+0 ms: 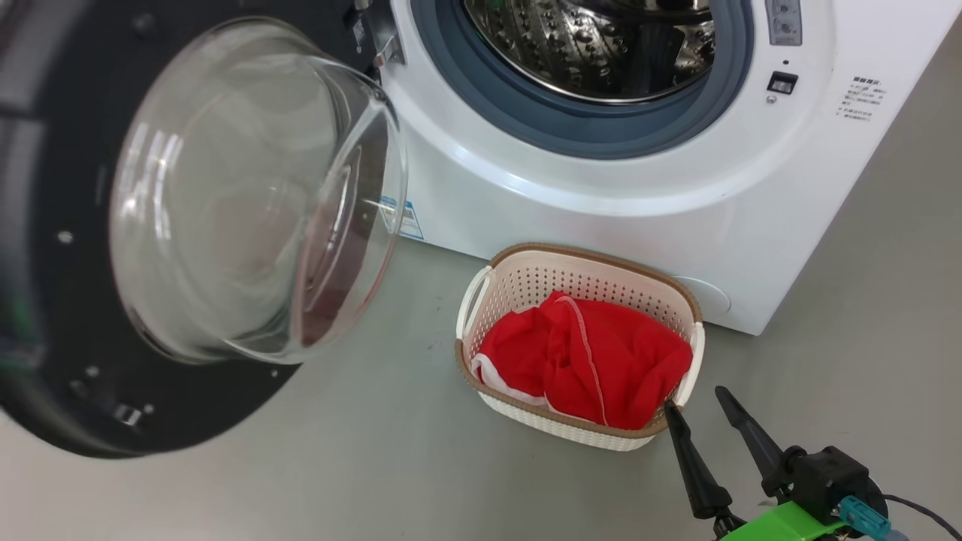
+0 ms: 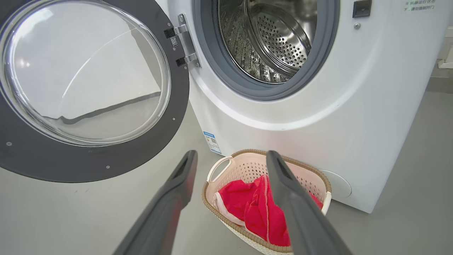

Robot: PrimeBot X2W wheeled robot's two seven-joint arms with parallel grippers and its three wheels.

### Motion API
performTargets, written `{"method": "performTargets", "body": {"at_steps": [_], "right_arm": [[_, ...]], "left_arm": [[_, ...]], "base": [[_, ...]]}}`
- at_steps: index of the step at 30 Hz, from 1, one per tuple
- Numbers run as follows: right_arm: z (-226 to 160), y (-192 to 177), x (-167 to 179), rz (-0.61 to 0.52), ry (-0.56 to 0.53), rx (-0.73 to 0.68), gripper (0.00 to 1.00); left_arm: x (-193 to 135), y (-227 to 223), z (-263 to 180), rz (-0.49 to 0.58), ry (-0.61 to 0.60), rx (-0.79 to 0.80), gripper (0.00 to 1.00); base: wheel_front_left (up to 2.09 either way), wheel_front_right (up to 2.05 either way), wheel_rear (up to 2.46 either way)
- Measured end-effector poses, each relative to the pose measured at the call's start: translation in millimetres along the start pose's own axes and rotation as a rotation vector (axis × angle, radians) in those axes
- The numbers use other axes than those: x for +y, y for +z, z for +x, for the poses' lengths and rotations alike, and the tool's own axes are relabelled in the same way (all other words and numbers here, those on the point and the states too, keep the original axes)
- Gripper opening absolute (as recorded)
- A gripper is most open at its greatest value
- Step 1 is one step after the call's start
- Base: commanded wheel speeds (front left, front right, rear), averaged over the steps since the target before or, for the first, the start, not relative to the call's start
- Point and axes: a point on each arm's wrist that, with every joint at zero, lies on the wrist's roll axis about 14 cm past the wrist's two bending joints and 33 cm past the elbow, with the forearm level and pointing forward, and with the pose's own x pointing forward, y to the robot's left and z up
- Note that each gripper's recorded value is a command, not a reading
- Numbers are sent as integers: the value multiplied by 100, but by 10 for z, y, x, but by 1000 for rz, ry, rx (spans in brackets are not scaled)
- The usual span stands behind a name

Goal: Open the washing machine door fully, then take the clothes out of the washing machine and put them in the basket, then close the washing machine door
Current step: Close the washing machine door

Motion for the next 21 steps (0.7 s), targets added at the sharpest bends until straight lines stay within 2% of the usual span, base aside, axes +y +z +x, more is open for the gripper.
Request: {"method": "performTargets", "body": {"at_steps": [21], "right_arm": [[-141, 159, -123, -18, -55, -45, 100]], "left_arm": [[-798, -757, 65, 123, -274, 258, 0]], "base": [[0, 0, 0]]}}
